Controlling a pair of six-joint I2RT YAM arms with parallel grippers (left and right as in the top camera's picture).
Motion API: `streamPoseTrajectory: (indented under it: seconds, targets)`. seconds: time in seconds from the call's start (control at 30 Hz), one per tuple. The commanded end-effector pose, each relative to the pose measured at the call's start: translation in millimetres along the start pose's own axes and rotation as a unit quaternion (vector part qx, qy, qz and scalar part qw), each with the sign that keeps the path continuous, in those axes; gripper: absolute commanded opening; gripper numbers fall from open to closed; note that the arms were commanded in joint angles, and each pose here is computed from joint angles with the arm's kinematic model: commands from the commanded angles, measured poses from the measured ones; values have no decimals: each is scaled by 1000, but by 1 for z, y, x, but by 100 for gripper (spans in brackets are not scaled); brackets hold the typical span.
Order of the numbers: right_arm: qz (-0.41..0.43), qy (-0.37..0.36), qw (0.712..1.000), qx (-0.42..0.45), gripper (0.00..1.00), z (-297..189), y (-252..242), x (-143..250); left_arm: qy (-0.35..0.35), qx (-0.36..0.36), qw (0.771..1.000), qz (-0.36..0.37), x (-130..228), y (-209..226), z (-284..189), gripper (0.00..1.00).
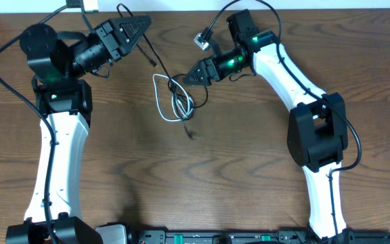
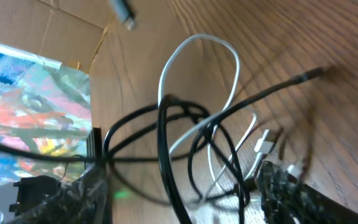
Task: Untangle cables
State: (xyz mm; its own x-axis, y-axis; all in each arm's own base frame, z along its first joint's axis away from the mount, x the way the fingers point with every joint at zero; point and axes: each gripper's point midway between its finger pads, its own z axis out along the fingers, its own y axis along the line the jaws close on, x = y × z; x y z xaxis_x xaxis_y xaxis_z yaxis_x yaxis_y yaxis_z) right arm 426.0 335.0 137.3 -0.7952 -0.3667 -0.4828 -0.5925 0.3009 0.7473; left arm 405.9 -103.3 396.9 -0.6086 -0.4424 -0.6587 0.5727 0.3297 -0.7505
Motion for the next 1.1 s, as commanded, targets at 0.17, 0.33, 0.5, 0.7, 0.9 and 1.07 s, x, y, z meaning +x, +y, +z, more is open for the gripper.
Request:
streamPoseTrajectory:
  seconds: [0.17,0.33,0.5,0.7,0.9,1.07]
  targets:
    - [4,60,993,98,11,52,1,24,-3,12,1000,18,-5,-18,1,7]
    - [30,45,989,136,26,65,-1,17,-2,14,1000,17,-4,-19,2,7]
    - [80,30,974,208,1,55,-25,17,-2,14,1000,17,-5,-19,2,7]
    - [213,27,873,437,1,-37,-106,52,-13,-13,998,64,-11,-3,-11,7]
    - [318,53,788,524,1,-154,-152,102,-40,-199,979,-4,-5,86,-51,7]
    - [389,48,762,515,1,-217,-171,133,-16,-394,919,-9,24,153,-94,7]
